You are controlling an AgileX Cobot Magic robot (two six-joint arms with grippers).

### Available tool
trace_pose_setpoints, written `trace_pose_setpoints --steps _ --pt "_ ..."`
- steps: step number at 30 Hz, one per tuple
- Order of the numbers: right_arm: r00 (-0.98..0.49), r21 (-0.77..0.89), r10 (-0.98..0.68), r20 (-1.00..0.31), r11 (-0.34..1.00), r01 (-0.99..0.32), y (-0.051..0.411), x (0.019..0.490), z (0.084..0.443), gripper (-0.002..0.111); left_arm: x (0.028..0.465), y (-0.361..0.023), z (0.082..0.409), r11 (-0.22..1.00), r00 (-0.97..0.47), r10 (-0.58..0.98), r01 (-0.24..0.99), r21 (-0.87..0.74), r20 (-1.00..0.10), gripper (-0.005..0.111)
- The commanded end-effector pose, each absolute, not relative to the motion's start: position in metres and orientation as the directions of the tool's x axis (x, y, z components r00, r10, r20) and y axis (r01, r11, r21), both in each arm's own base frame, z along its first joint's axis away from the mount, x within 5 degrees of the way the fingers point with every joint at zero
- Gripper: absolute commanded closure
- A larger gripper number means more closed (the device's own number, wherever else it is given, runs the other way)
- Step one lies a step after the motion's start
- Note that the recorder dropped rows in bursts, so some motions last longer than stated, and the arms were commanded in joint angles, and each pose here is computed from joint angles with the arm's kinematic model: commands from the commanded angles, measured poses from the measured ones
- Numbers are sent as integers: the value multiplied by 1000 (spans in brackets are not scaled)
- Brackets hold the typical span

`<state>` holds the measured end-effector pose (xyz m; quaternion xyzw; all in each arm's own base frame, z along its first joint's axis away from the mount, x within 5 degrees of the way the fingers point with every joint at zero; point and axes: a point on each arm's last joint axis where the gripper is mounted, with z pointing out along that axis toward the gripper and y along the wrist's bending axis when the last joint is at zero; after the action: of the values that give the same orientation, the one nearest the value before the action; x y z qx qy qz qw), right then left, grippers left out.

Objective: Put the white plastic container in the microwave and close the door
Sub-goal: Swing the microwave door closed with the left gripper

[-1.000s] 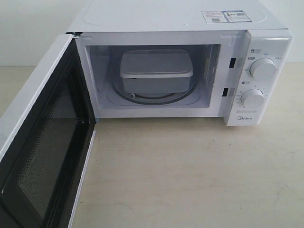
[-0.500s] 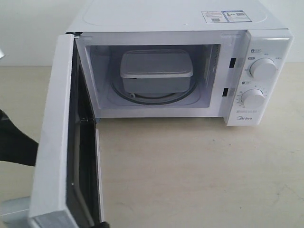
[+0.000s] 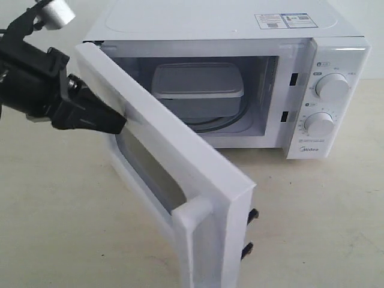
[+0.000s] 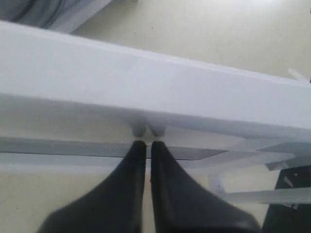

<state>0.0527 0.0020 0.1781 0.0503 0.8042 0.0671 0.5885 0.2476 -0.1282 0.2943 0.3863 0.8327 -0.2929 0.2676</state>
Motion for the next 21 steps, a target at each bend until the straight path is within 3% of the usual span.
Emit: trace_pose_setpoints --steps 1,8,21 --pt "-292 159 153 -944 987 3 2 53 179 108 271 -136 301 540 -516 464 809 -232 -721 102" --pt "-292 159 153 -944 987 3 2 53 179 108 296 -137 307 598 -457 420 789 -140 -784 102" --pt "-287 150 144 -947 989 0 2 53 179 108 280 -137 323 552 -429 432 821 -144 -793 102"
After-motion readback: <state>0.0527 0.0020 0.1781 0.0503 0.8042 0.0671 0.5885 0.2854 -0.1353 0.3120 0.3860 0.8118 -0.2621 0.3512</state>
